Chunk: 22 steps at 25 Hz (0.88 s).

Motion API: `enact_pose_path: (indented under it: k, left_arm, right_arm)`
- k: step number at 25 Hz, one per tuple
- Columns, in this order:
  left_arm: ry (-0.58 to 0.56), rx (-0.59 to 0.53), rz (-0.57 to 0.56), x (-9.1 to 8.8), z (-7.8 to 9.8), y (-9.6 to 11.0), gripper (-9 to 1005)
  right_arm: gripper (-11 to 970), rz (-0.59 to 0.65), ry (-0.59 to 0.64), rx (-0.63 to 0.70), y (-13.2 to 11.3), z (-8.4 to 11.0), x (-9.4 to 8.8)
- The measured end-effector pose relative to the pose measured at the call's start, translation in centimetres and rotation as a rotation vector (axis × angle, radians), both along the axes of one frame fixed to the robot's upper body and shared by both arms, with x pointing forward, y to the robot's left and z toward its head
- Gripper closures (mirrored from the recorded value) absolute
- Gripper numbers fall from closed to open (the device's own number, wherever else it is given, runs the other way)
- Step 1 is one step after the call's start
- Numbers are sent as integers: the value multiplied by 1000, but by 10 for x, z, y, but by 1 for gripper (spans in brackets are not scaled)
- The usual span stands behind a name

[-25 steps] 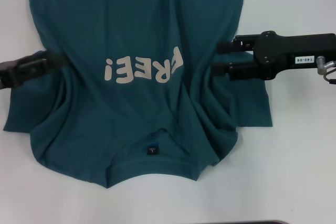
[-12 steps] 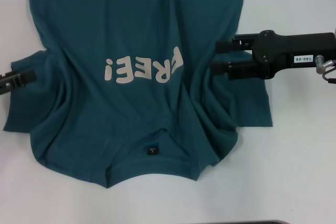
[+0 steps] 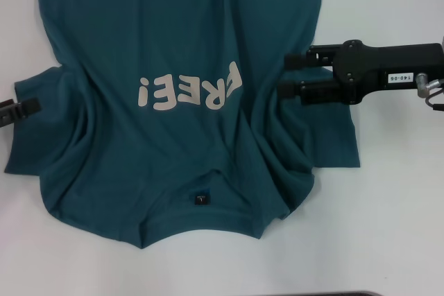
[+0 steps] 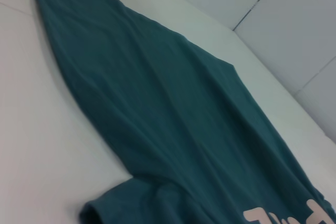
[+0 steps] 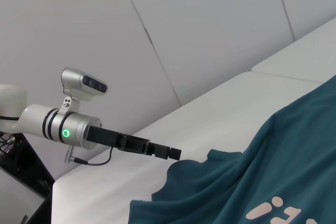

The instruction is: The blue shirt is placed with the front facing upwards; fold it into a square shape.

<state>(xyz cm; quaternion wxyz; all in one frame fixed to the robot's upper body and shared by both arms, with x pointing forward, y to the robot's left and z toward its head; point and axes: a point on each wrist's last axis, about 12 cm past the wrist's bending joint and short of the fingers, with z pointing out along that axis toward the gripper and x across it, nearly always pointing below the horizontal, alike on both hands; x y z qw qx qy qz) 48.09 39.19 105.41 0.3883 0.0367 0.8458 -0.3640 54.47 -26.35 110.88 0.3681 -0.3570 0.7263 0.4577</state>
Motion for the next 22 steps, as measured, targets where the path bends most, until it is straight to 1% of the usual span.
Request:
enact_pose_path:
  k: [6,10,22]
  left_arm:
    - [18,24,18,-4,-2,8,153]
    - [40,36,14,-5,-4,9,153]
    - [53,59,-34,0,-5,1,153]
  right_arm:
    - [200,-10,2,7,-1,-1,-1]
    - [200,-16,1,14,-2,0,-1]
    - [200,-19,10,15,-2,1,0]
